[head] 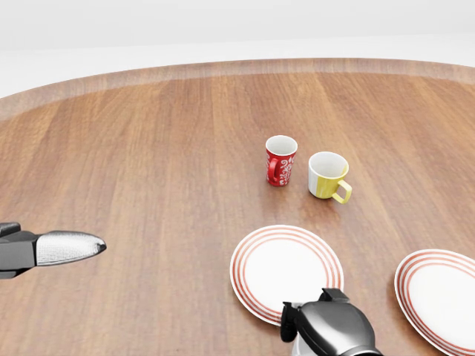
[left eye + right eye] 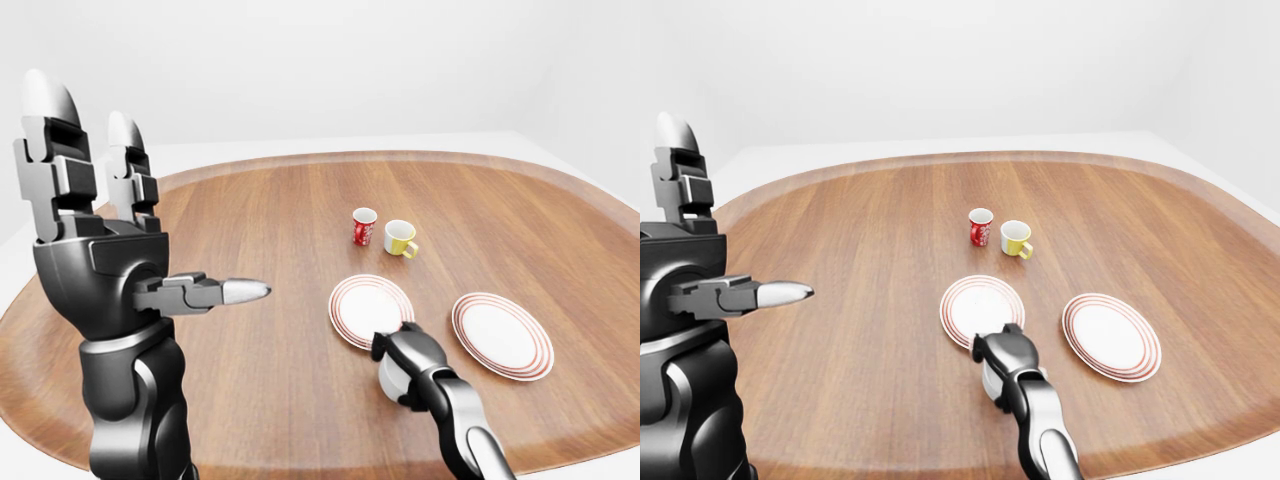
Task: Put the white mug on the left plate.
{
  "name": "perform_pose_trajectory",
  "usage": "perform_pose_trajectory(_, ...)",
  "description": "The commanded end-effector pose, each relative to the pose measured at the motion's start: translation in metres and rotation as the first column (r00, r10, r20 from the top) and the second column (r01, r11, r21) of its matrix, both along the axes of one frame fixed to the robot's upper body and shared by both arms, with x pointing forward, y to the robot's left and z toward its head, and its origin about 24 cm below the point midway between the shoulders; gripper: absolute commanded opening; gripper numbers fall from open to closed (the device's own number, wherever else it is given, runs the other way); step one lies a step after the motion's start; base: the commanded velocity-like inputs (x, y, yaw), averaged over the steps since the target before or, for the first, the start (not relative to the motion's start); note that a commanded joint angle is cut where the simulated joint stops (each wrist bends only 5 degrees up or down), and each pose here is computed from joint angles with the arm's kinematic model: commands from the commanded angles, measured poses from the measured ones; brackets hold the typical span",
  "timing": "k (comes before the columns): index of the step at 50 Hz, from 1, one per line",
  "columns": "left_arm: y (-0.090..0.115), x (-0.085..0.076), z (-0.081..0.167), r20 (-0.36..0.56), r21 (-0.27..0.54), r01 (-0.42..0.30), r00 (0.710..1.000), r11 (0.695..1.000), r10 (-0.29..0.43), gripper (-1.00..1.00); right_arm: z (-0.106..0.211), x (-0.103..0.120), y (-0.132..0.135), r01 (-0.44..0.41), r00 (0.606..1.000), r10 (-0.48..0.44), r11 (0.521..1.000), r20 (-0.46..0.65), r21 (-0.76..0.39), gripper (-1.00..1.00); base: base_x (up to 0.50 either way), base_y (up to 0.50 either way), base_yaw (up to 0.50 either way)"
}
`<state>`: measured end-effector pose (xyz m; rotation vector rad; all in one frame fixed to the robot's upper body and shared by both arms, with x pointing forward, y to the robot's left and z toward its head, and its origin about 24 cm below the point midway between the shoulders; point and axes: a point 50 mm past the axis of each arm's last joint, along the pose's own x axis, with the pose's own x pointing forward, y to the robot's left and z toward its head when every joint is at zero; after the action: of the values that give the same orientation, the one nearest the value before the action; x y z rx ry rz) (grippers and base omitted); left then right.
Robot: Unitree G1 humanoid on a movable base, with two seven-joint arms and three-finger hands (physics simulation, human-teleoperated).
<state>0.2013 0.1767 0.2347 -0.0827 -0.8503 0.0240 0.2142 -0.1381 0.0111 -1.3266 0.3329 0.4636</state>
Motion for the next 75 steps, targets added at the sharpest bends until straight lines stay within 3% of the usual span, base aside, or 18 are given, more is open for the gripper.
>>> perform_pose_trajectory(1,0.0,0.0,0.001,0.003,-0.002,-0.001,1.0,1.0,0.001,1.0,-0.004,-0.001,-0.002,0.006,1.0,-0.006,1.0,-0.004,0.005,-1.0,0.0,0.0,0.0)
perform_pose_trajectory(9,0.0,0.001,0.0,-0.002,0.0,-0.002,1.0,1.0,0.002,1.0,0.001,-0.002,-0.002,0.005,1.0,-0.004,1.0,-0.005,0.031,-1.0,0.0,0.0,0.0)
perform_pose_trajectory(11,0.0,0.001,-0.001,-0.006,0.0,-0.001,1.0,1.0,0.001,1.0,0.007,-0.005,0.002,0.001,1.0,0.001,0.996,-0.021,0.091,-1.0,0.0,0.0,0.0)
perform_pose_trajectory(21,-0.001,0.0,-0.002,-0.009,0.002,0.001,1.0,1.0,-0.001,1.0,0.042,-0.013,0.019,-0.103,0.994,0.108,0.972,-0.012,0.213,-1.0,0.0,0.0,0.0)
perform_pose_trajectory(34,-0.001,0.0,-0.002,-0.007,0.003,0.002,1.0,1.0,-0.002,1.0,0.095,-0.013,0.03,-0.208,0.962,0.153,0.947,0.225,0.246,-1.0,0.0,0.0,0.0)
perform_pose_trajectory(42,-0.002,-0.001,-0.001,-0.004,0.003,0.004,1.0,1.0,-0.004,1.0,0.138,0.017,0.019,-0.201,0.903,0.113,0.963,0.414,0.177,-1.0,0.0,0.0,0.0)
perform_pose_trajectory(51,-0.001,0.0,-0.002,-0.007,0.005,0.002,1.0,1.0,-0.002,1.0,0.166,0.043,0.018,-0.213,0.859,0.109,0.965,0.501,0.155,-1.0,0.0,0.0,0.0)
perform_pose_trajectory(58,-0.001,0.0,-0.001,-0.005,0.005,0.002,1.0,1.0,-0.002,1.0,0.162,0.07,0.015,-0.202,0.889,0.118,0.968,0.443,0.148,-1.0,0.0,0.0,0.0)
perform_pose_trajectory(65,-0.002,0.0,-0.002,-0.009,0.007,0.004,1.0,1.0,-0.004,1.0,0.143,0.103,0.018,-0.185,0.941,0.132,0.972,0.311,0.146,-1.0,0.0,0.0,0.0)
perform_pose_trajectory(75,-0.003,0.0,-0.003,-0.014,0.01,0.007,1.0,1.0,-0.007,1.0,0.118,0.135,0.037,-0.279,0.952,0.265,0.958,0.15,0.073,-1.0,0.0,0.0,0.0)
